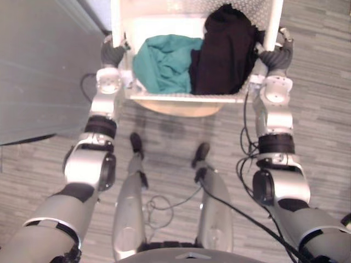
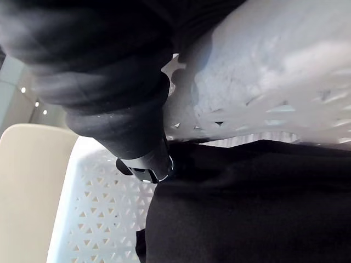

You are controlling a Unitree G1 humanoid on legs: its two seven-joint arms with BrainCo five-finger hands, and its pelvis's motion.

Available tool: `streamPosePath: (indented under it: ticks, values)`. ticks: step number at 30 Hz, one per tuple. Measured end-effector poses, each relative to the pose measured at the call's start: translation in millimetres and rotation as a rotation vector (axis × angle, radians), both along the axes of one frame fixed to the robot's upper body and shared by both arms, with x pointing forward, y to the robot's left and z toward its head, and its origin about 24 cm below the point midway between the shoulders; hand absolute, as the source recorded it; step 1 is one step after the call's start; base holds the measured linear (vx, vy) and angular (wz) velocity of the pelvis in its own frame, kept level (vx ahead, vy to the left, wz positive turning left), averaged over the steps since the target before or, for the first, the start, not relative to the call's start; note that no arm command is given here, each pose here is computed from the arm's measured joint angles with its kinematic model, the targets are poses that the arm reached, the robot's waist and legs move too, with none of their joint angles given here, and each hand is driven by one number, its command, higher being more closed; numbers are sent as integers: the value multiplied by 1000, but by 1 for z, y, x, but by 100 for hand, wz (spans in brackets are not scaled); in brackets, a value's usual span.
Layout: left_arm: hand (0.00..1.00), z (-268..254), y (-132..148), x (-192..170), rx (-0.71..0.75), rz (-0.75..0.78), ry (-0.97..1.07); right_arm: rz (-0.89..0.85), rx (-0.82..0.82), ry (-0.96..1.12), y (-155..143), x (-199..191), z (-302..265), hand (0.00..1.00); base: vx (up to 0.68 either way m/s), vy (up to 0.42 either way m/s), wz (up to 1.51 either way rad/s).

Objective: Pick up the laundry basket with both hands and put the clothes into the washing machine.

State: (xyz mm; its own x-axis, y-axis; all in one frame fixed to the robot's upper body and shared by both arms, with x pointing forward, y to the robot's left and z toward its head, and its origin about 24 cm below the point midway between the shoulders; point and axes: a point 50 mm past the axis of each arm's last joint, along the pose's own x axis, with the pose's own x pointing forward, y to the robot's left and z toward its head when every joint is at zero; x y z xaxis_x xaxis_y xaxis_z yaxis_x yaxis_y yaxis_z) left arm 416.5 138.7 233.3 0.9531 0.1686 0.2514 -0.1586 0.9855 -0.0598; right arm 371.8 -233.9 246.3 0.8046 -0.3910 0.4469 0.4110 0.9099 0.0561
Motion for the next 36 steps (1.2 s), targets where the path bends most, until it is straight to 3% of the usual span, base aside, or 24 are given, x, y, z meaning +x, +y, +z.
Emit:
streamPosePath:
  ticks: [14,36]
  values:
    - [0,53,-20,-19,22,-54,-253,-28,106,-42,-23,-9,0,0,21,-34,1]
    - [0,44,-16,-1,551,-50,-59,15,14,-45,-37,-6,28,0,0,-64,-4]
